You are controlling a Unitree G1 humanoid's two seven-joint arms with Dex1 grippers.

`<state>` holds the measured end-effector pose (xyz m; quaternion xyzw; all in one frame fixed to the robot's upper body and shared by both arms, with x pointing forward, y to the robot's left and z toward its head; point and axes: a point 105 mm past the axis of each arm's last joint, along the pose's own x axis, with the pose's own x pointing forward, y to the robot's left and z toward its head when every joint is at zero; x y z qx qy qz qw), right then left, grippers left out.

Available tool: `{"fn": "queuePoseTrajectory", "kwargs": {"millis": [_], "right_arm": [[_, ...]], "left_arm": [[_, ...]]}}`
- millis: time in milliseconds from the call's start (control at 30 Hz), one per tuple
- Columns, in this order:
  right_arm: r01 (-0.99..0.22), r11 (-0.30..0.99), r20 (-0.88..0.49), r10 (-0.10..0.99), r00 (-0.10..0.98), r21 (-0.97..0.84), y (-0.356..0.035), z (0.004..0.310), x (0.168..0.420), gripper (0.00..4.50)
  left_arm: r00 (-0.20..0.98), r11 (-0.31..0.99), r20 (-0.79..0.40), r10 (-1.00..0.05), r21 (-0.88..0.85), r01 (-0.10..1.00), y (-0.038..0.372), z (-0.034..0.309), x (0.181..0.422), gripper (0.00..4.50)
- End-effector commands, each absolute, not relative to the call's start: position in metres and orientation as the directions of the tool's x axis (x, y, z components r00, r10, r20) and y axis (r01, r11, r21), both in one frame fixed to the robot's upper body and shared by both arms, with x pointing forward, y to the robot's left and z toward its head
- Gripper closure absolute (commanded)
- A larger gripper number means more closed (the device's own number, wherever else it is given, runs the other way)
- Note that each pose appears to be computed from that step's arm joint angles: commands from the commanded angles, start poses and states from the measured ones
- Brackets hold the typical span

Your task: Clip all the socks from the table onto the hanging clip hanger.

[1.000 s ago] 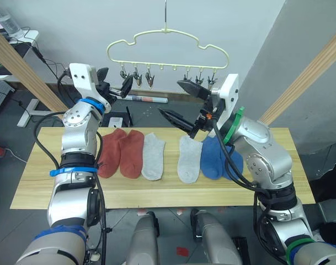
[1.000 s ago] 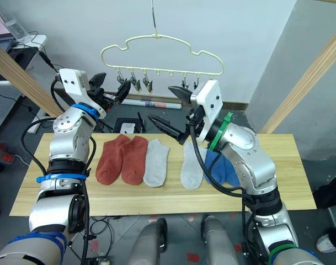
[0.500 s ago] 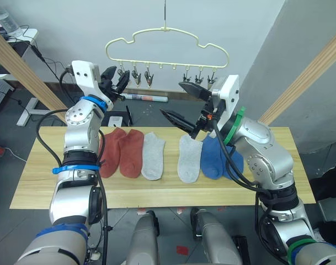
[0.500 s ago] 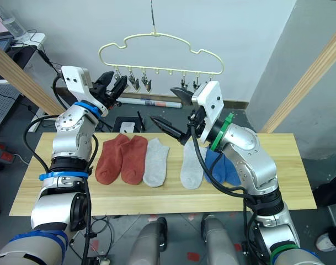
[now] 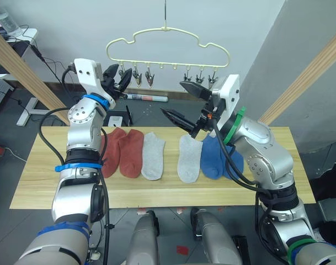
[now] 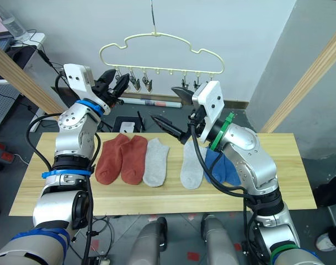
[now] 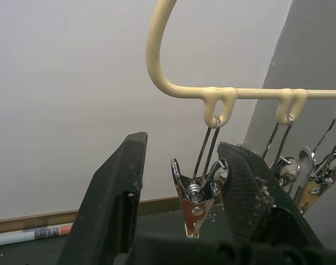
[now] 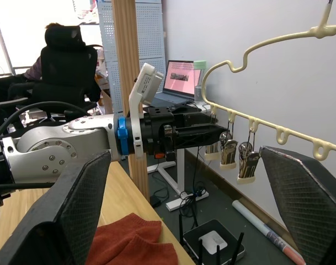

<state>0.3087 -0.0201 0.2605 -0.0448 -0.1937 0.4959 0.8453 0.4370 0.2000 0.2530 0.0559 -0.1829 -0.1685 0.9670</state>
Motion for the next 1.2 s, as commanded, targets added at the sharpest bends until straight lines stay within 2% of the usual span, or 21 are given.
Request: {"fn": "queuePoseTrajectory", "kwargs": {"millis": [33, 67, 133, 300, 467, 533, 600, 667, 733, 900, 1000, 1200], "right_arm": [[-0.807, 0.515, 0.301, 0.849, 0.434, -0.289, -0.025, 0.266, 0.305, 0.0], [-0.804, 0.519, 0.295, 0.848, 0.441, -0.289, -0.026, 0.264, 0.306, 0.0], [-0.799, 0.537, 0.301, 0.836, 0.459, -0.272, -0.03, 0.262, 0.308, 0.0], [-0.764, 0.583, 0.222, 0.813, 0.539, -0.277, -0.053, 0.234, 0.317, 0.0], [-0.677, 0.686, 0.042, 0.71, 0.703, -0.266, -0.098, 0.19, 0.34, 0.0], [-0.595, 0.769, -0.084, 0.594, 0.8, -0.232, -0.132, 0.165, 0.357, 0.0], [-0.521, 0.823, -0.255, 0.466, 0.847, -0.226, -0.166, 0.134, 0.37, 0.0], [-0.49, 0.852, -0.319, 0.418, 0.85, -0.188, -0.183, 0.122, 0.378, 0.0], [-0.466, 0.869, -0.328, 0.397, 0.857, -0.167, -0.191, 0.118, 0.386, 0.0], [-0.439, 0.878, -0.389, 0.342, 0.855, -0.192, -0.21, 0.094, 0.398, 0.0], [-0.47, 0.87, -0.427, 0.373, 0.823, -0.146, -0.205, 0.084, 0.399, 0.0], [-0.548, 0.79, -0.5, 0.369, 0.783, -0.275, -0.205, 0.064, 0.398, 0.0]], "left_arm": [[0.846, 0.931, 0.39, -0.364, 0.192, 0.312, 0.196, 0.271, 0.434, 3.14], [0.845, 0.93, 0.39, -0.365, 0.192, 0.313, 0.196, 0.271, 0.434, 3.5], [0.844, 0.929, 0.39, -0.369, 0.193, 0.317, 0.196, 0.272, 0.433, 3.95], [0.842, 0.924, 0.385, -0.379, 0.205, 0.323, 0.194, 0.273, 0.432, 4.47], [0.854, 0.918, 0.347, -0.389, 0.225, 0.327, 0.194, 0.272, 0.431, 4.5], [0.865, 0.911, 0.302, -0.402, 0.23, 0.343, 0.194, 0.268, 0.431, 4.5], [0.863, 0.899, 0.268, -0.428, 0.222, 0.377, 0.192, 0.266, 0.428, 4.5], [0.857, 0.886, 0.243, -0.454, 0.221, 0.407, 0.189, 0.265, 0.425, 4.5], [0.854, 0.879, 0.228, -0.468, 0.222, 0.422, 0.187, 0.265, 0.423, 4.5], [0.86, 0.884, 0.224, -0.458, 0.218, 0.414, 0.19, 0.263, 0.421, 4.5], [0.861, 0.885, 0.224, -0.457, 0.214, 0.413, 0.191, 0.263, 0.42, 4.5], [0.862, 0.889, 0.235, -0.45, 0.213, 0.406, 0.191, 0.265, 0.418, 4.5]]}}
